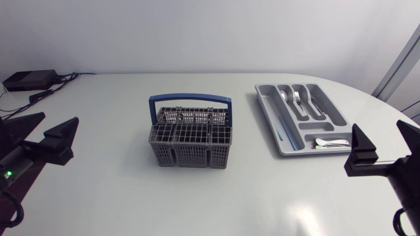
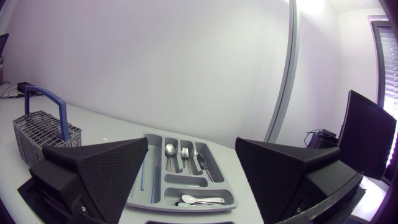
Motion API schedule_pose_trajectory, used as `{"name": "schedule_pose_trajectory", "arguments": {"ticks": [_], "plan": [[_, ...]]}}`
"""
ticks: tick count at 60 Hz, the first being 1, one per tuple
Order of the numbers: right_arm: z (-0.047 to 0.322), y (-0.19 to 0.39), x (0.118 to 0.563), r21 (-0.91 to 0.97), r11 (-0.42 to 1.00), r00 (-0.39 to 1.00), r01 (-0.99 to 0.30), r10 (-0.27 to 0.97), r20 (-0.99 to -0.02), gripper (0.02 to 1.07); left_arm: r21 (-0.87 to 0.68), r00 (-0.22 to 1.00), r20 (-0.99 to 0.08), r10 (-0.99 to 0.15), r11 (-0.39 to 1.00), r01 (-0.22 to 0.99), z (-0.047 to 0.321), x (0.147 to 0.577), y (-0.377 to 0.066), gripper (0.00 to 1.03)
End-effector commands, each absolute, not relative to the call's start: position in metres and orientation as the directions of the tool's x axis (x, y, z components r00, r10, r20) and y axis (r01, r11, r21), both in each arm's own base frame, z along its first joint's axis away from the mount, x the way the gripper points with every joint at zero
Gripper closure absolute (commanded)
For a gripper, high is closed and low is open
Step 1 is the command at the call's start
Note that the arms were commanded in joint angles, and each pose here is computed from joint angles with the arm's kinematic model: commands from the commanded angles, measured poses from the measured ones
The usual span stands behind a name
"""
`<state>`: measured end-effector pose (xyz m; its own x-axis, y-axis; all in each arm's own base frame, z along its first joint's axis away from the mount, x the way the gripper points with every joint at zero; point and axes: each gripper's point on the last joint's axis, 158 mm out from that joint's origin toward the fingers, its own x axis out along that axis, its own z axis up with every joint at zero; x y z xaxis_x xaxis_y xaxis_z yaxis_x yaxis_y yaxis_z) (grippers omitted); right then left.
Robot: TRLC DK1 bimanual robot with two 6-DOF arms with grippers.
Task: Unload the cutlery basket into the drawer organizer.
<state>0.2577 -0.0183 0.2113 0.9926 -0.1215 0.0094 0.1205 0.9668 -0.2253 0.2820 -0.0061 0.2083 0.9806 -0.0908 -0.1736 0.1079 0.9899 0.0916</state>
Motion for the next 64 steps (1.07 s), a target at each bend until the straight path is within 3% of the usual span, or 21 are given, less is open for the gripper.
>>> {"name": "schedule_pose_trajectory", "arguments": {"ticks": [1, 46, 64], "plan": [[0.196, -0.019, 0.258, -0.185, 0.976, 0.992, 0.116, -0.121, -0.016, 0.06, 0.059, 0.982, -0.168, -0.085, 0.994, 0.096, 0.197, 0.278, -0.007, 0.04], [0.149, -0.002, 0.254, -0.001, 1.0, 0.998, 0.01, -0.01, -0.057, 0.06, -0.001, 0.998, -0.061, -0.017, 1.0, 0.017, 0.15, 0.254, -0.003, 0.04], [0.149, -0.002, 0.254, -0.001, 1.0, 0.998, 0.01, -0.01, -0.057, 0.06, -0.001, 0.998, -0.061, -0.017, 1.0, 0.017, 0.15, 0.254, -0.003, 0.04]]}}
